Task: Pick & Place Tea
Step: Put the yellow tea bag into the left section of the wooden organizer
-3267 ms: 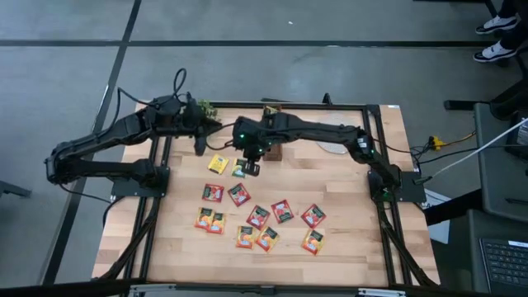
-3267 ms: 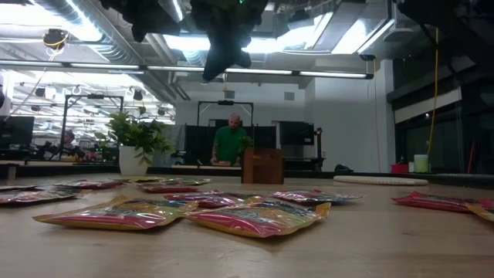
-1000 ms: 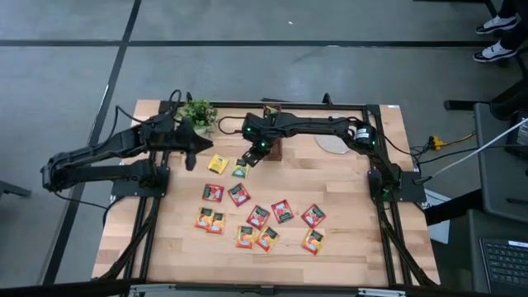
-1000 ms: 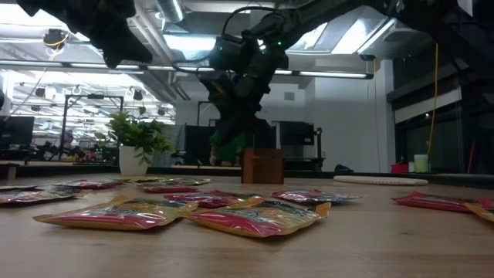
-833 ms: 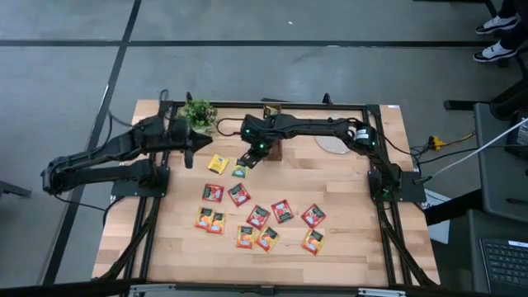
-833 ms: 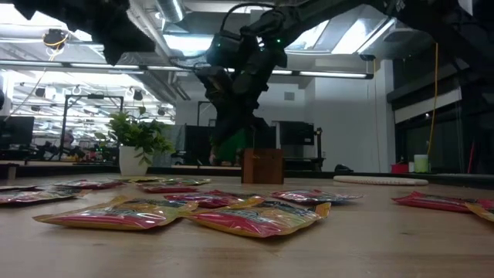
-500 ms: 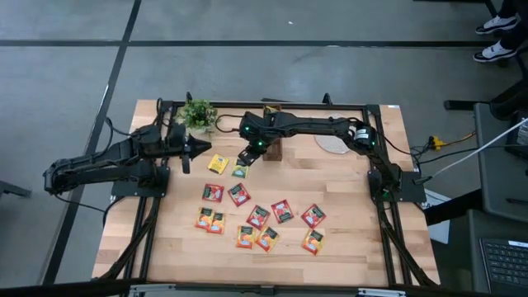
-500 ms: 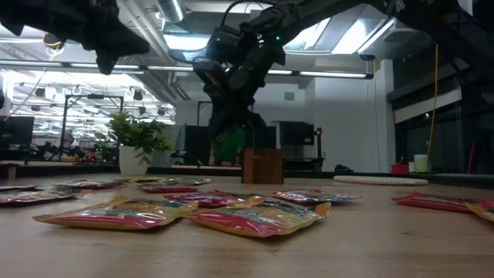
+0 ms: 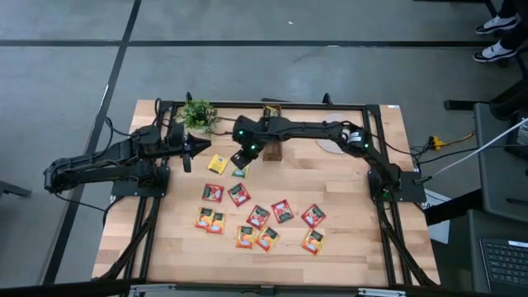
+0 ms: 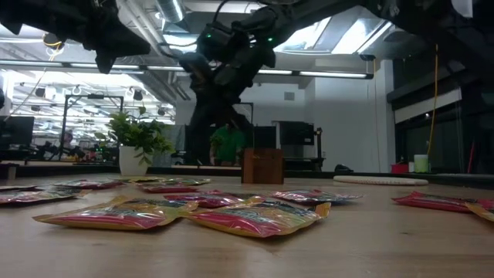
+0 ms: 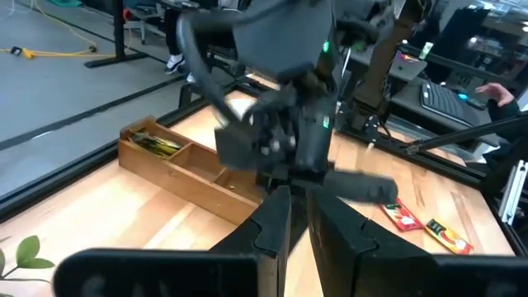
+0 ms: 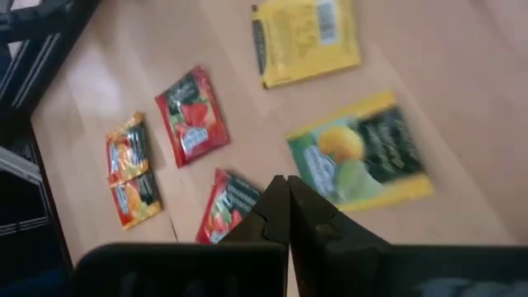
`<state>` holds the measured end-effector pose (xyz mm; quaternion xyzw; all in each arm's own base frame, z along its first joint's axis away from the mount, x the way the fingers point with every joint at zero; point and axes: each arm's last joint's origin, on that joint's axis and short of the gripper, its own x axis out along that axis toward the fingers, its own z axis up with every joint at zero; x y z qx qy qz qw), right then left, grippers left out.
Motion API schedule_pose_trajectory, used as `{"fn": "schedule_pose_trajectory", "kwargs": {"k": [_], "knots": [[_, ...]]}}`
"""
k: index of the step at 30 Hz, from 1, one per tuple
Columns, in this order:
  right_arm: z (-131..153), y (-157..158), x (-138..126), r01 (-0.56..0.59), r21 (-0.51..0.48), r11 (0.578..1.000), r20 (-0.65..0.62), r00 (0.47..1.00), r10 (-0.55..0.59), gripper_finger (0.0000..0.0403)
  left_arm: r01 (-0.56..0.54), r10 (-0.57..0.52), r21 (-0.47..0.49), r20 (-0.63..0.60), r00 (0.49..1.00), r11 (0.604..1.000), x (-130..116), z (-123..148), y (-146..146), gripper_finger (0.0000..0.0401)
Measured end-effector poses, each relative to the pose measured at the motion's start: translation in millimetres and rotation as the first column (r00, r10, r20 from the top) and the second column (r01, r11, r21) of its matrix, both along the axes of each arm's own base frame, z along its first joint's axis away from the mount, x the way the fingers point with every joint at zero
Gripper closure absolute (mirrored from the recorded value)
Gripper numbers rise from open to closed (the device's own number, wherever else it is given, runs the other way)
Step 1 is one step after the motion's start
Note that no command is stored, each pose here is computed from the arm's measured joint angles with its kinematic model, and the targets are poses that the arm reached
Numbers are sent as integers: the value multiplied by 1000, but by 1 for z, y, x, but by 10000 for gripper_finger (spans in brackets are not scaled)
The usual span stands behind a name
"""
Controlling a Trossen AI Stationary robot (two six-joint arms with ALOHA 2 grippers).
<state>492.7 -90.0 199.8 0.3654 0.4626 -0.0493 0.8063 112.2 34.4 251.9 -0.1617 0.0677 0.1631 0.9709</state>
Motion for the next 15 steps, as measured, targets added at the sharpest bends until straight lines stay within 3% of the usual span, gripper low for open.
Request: {"fn": "schedule_pose_trajectory", "kwargs": {"k": [7, 15], "knots": [[-2, 11, 17, -25, -64, 998, -59, 998, 21, 403, 1, -1, -2, -2, 1000, 1000, 0, 0, 0, 359], [-12, -1, 9, -17, -100, 995, -171, 985, -1, 403, -1, 1, -14, -20, 1000, 1000, 0, -2, 0, 359]]}}
